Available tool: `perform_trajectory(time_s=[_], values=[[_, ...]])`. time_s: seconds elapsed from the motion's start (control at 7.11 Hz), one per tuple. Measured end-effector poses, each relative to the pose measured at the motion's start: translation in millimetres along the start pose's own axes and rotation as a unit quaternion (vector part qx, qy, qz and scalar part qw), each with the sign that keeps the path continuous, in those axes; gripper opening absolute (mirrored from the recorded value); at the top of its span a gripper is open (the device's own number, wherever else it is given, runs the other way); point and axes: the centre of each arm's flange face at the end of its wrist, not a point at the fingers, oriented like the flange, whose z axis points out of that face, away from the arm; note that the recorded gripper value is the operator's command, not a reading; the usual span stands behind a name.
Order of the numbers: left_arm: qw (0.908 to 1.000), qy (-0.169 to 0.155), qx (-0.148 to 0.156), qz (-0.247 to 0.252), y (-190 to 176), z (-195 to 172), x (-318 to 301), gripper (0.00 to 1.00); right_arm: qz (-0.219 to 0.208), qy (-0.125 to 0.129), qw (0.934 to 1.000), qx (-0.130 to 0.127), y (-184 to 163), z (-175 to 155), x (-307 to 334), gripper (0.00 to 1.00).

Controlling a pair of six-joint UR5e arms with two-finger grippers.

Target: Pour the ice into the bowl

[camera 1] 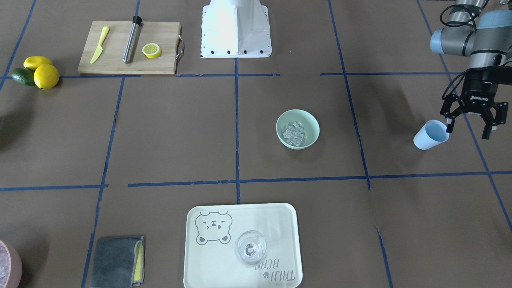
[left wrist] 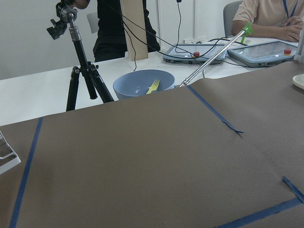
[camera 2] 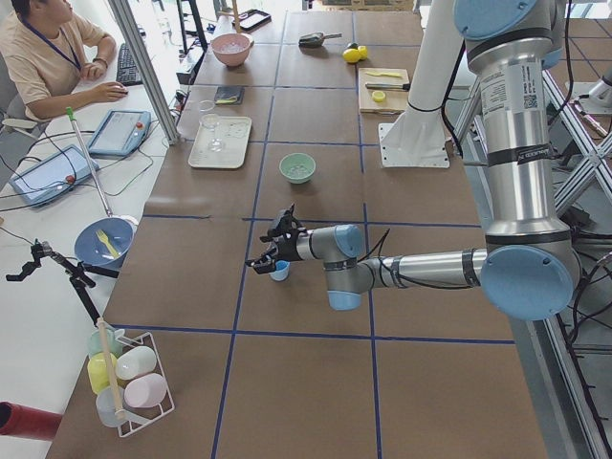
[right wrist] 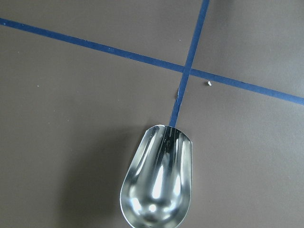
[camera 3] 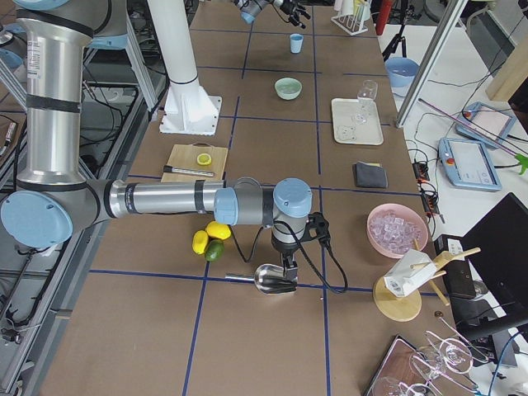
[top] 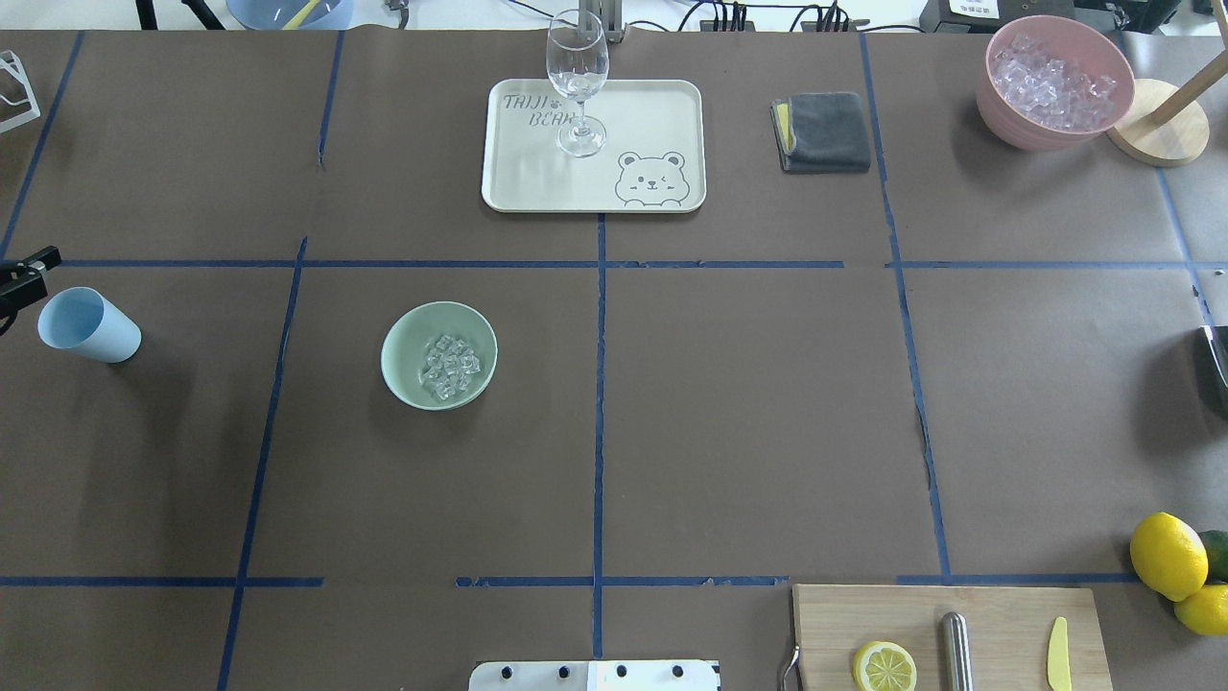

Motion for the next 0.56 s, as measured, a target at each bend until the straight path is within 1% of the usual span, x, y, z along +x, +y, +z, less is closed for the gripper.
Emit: perform_trajectory(time_s=[0.14,0.28,0.42,0.56], values=[[0.9999,0.007,-0.008,0.004,-9,-3,-8,1.00,0.000,0.000,1.0000,0.000,0,0,0,1.00],[0.9995,0.013,-0.024,0.014,-20,-6,-18,1.00,0.000,0.000,1.0000,0.001,0,-2,-2,1.00],[0.9982,0.016,-0.049,0.029,-37,-10,-31,1.00,0.012,0.002,0.9999,0.006,-1,-6,-6,1.00],[0.9955,0.014,-0.082,0.046,-59,-17,-49,1.00,0.035,0.005,0.9993,0.013,-2,-14,-12,1.00]])
